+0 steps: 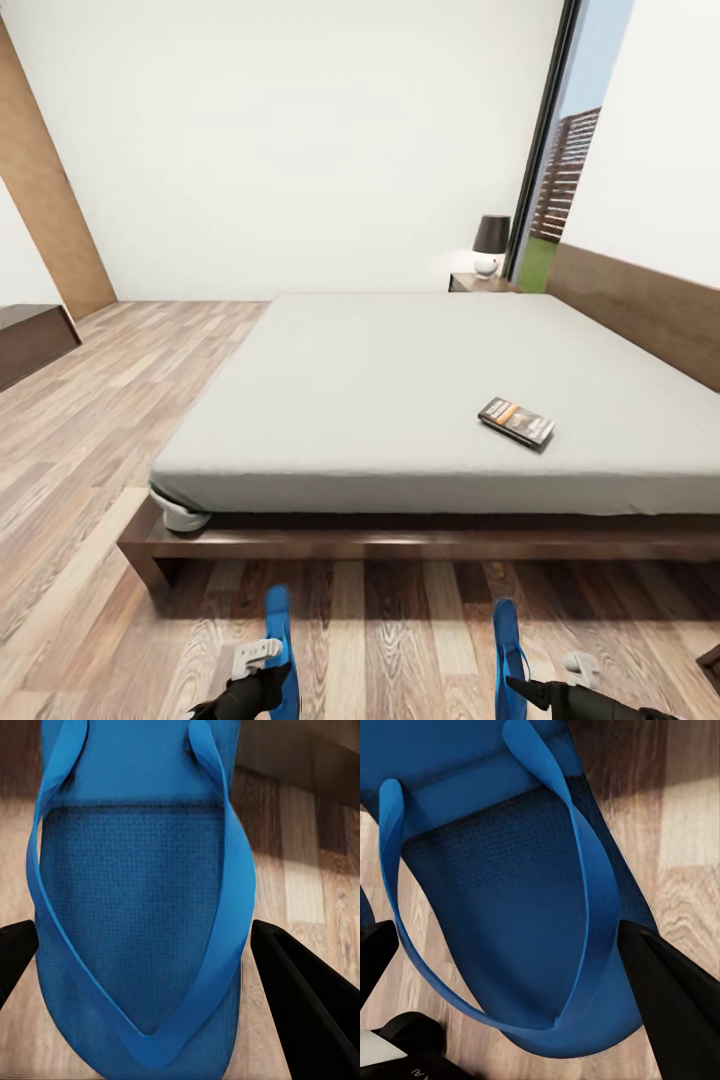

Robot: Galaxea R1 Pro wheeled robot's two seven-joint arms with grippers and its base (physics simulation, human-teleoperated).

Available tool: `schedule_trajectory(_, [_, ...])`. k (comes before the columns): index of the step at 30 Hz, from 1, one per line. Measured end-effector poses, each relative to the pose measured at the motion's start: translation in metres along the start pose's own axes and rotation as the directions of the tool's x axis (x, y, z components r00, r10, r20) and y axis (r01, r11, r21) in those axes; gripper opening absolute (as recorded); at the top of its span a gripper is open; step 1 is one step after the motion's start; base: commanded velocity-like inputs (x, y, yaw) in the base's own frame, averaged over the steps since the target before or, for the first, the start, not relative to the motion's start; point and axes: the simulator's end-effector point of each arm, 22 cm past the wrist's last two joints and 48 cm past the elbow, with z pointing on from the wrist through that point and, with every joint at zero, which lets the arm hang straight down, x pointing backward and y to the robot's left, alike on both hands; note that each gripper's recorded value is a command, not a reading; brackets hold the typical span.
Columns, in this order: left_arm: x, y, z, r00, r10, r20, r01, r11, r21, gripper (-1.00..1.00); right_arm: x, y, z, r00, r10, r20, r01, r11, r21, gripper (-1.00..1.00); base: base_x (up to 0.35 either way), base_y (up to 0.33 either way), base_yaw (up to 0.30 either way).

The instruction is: In the bedroom, move the book from the bed onto either nightstand, and place the two sandals side by side next to the bed.

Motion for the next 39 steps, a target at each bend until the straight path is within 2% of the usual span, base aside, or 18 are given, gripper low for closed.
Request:
schedule_trajectory(7, [0.0,0.0,0.0,1.0,-0.001,0.0,0.001,1.0,0.0,-1.0,0.0,0.0,0.0,1.0,0.001,0.001,-0.001,1.0,0.0,-1.0,0.0,0.0,0.186])
schedule_trajectory(31, [0.0,0.003,0.0,1.0,-0.004,-0.001,0.004,1.0,-0.014,-1.0,-0.002,-0.001,-0.002,1.0,0.001,0.006,-0.001,1.0,0.001,-1.0,0.0,0.0,0.002])
schedule_trajectory(33, [-0.001,0.019,-0.001,1.0,-0.006,0.0,0.006,0.996,-0.086,-1.0,-0.003,-0.002,-0.002,1.0,0.0,0.008,0.0,1.0,0.003,-1.0,0.0,0.0,0.0])
schedule_trajectory(35, [-0.005,0.046,-0.004,1.0,-0.004,0.004,0.005,0.977,-0.212,-1.0,-0.003,-0.003,-0.003,1.0,0.0,0.009,0.0,1.0,0.004,-1.0,0.0,0.0,0.0])
schedule_trajectory(37, [-0.009,0.075,-0.011,1.0,-0.005,-0.003,0.004,0.935,-0.355,-1.0,-0.004,-0.004,-0.004,1.0,0.0,0.009,0.0,1.0,0.006,-1.0,0.0,0.0,0.0])
schedule_trajectory(38, [-0.019,0.09,-0.017,1.0,-0.009,-0.015,0.002,0.893,-0.449,-1.0,-0.004,-0.004,-0.005,1.0,0.0,0.009,0.0,1.0,0.007,-1.0,0.0,0.0,0.0])
schedule_trajectory(39, [-0.038,0.086,-0.016,1.0,-0.007,-0.015,-0.001,0.875,-0.484,-1.0,-0.004,-0.005,-0.005,1.0,0.0,0.01,0.0,1.0,0.008,-1.0,0.0,0.0,0.0])
